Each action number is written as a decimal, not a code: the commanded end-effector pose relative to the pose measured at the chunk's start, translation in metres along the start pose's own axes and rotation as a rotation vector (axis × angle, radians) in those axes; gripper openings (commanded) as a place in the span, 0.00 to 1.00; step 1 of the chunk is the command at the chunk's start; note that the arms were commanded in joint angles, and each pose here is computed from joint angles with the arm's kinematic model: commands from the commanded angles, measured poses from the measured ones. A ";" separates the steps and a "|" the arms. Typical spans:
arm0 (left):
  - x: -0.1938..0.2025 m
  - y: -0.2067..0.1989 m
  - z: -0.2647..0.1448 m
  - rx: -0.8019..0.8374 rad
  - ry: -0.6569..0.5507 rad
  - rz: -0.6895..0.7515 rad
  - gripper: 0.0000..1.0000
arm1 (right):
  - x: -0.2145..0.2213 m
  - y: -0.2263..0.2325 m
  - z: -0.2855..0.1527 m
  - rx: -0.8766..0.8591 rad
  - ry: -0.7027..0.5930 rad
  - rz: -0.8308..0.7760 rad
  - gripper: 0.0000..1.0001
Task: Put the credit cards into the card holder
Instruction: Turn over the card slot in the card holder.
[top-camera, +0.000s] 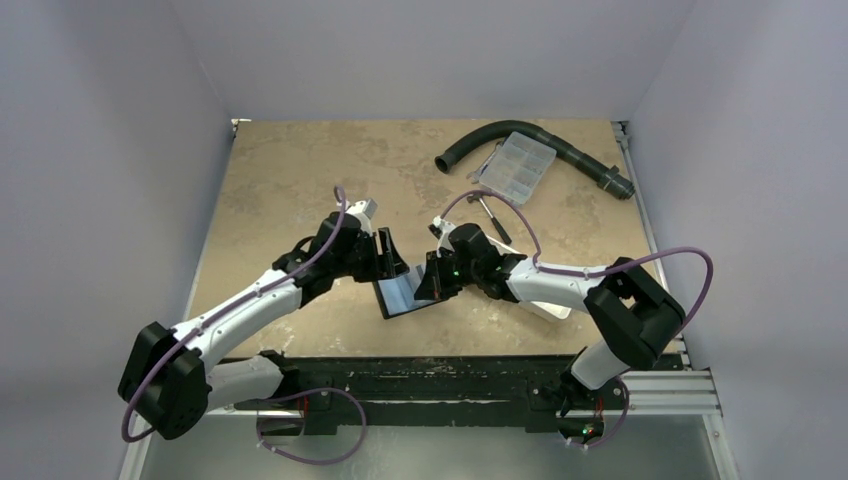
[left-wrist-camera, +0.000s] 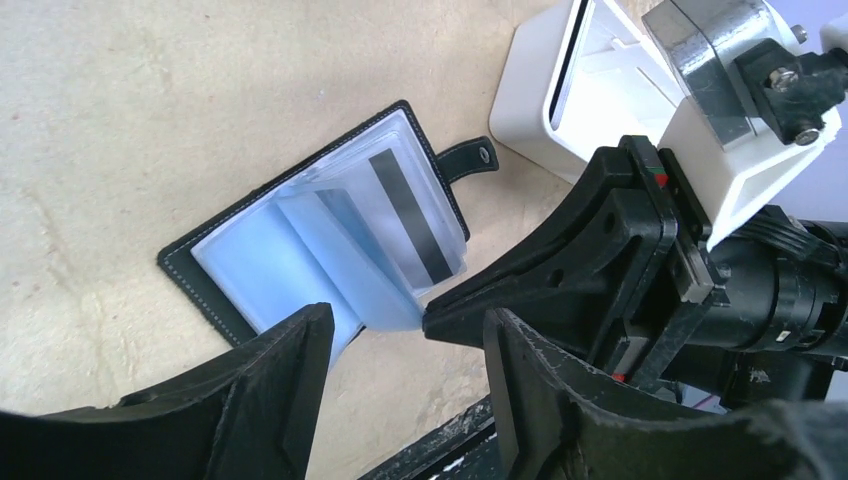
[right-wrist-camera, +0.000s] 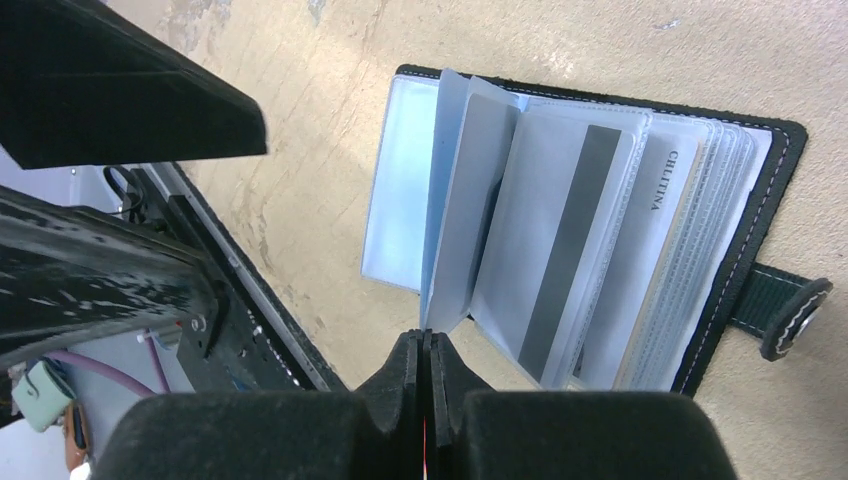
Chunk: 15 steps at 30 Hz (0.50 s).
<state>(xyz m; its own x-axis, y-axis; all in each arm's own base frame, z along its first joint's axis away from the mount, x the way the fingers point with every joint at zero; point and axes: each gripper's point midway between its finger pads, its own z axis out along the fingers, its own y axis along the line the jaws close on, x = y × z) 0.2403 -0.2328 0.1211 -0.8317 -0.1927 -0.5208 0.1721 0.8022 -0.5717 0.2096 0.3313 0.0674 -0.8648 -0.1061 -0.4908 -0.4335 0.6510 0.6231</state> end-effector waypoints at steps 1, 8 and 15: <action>-0.008 0.005 -0.016 -0.049 -0.041 0.022 0.61 | -0.011 -0.011 0.004 0.069 -0.028 -0.040 0.04; -0.015 -0.007 -0.004 0.009 -0.060 0.000 0.54 | -0.011 -0.009 0.004 0.062 -0.023 -0.043 0.04; -0.020 -0.016 0.021 0.058 -0.056 -0.021 0.52 | -0.011 -0.008 0.003 0.058 -0.024 -0.041 0.04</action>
<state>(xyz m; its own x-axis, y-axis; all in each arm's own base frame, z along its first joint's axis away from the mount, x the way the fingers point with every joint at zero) 0.2499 -0.2335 0.1133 -0.8254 -0.2112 -0.5235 0.1470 0.8149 -0.5606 0.2101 0.3308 0.0671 -0.8632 -0.1198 -0.4904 -0.4393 0.6569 0.6128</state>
